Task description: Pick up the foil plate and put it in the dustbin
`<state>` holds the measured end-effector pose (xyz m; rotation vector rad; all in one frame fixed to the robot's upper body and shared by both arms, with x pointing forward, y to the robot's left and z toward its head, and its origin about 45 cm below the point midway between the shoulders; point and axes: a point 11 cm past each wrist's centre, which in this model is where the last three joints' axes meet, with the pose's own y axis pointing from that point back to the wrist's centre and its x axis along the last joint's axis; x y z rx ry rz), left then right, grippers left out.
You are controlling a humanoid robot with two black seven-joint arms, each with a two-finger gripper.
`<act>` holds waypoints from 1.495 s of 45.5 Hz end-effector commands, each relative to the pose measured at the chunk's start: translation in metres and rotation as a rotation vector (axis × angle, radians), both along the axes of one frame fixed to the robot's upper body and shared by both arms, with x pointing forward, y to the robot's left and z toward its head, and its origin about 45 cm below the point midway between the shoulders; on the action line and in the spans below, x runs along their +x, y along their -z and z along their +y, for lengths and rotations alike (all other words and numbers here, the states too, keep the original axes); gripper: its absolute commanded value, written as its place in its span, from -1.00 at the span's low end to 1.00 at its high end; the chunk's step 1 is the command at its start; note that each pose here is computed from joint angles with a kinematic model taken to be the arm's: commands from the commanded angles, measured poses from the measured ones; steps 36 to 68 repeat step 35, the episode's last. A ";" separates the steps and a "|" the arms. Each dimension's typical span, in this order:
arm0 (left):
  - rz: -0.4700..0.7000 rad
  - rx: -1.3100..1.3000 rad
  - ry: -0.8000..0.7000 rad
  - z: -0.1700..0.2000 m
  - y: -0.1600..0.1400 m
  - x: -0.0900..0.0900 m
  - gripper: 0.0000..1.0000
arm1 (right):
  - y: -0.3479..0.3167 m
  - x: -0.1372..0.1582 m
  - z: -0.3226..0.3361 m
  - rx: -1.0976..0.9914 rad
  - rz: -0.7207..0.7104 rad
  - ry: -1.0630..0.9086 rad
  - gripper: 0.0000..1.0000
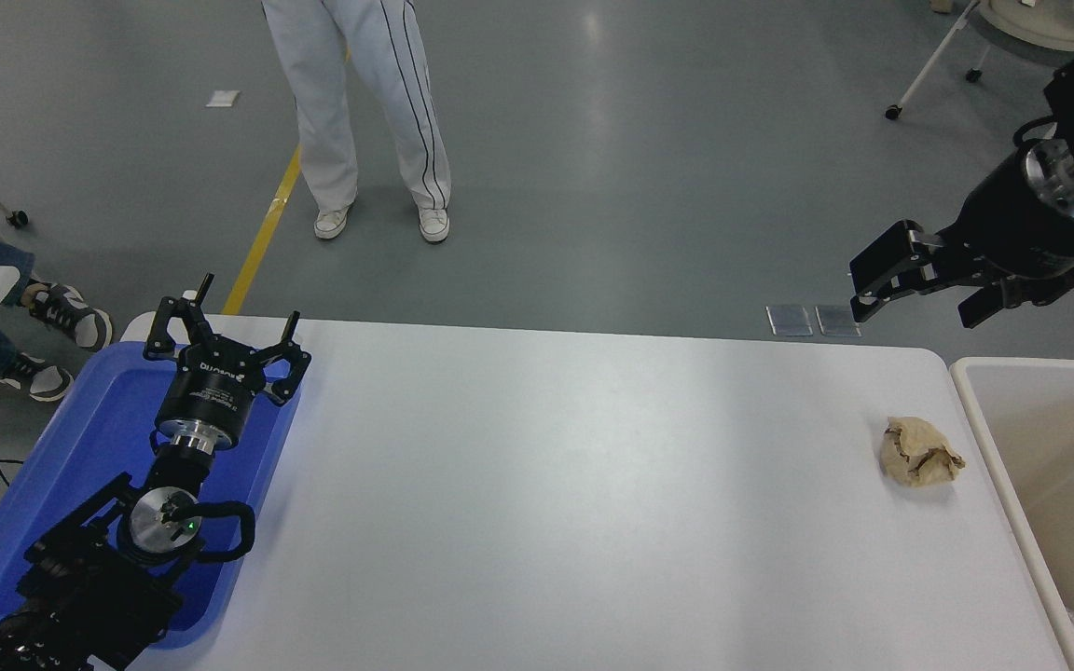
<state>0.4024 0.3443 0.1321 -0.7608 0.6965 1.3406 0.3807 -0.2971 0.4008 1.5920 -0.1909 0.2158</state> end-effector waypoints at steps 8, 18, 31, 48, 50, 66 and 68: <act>0.000 0.000 0.000 0.000 0.000 0.000 1.00 | 0.000 -0.005 0.021 -0.043 0.020 -0.064 1.00; 0.000 0.000 0.000 0.000 0.000 0.000 1.00 | 0.003 -0.006 0.006 -0.083 0.036 -0.022 1.00; 0.000 0.000 0.000 0.000 0.000 0.000 1.00 | 0.005 -0.010 -0.012 -0.146 0.053 0.015 1.00; 0.000 0.000 0.000 0.000 0.000 0.000 1.00 | 0.004 -0.010 -0.012 -0.145 0.052 0.016 1.00; 0.000 0.000 0.000 0.000 0.000 0.000 1.00 | 0.004 -0.010 -0.012 -0.145 0.052 0.016 1.00; 0.000 0.000 0.000 0.000 0.000 0.000 1.00 | 0.004 -0.010 -0.012 -0.145 0.052 0.016 1.00; 0.000 0.000 0.000 0.000 0.000 0.000 1.00 | 0.004 -0.010 -0.012 -0.145 0.052 0.016 1.00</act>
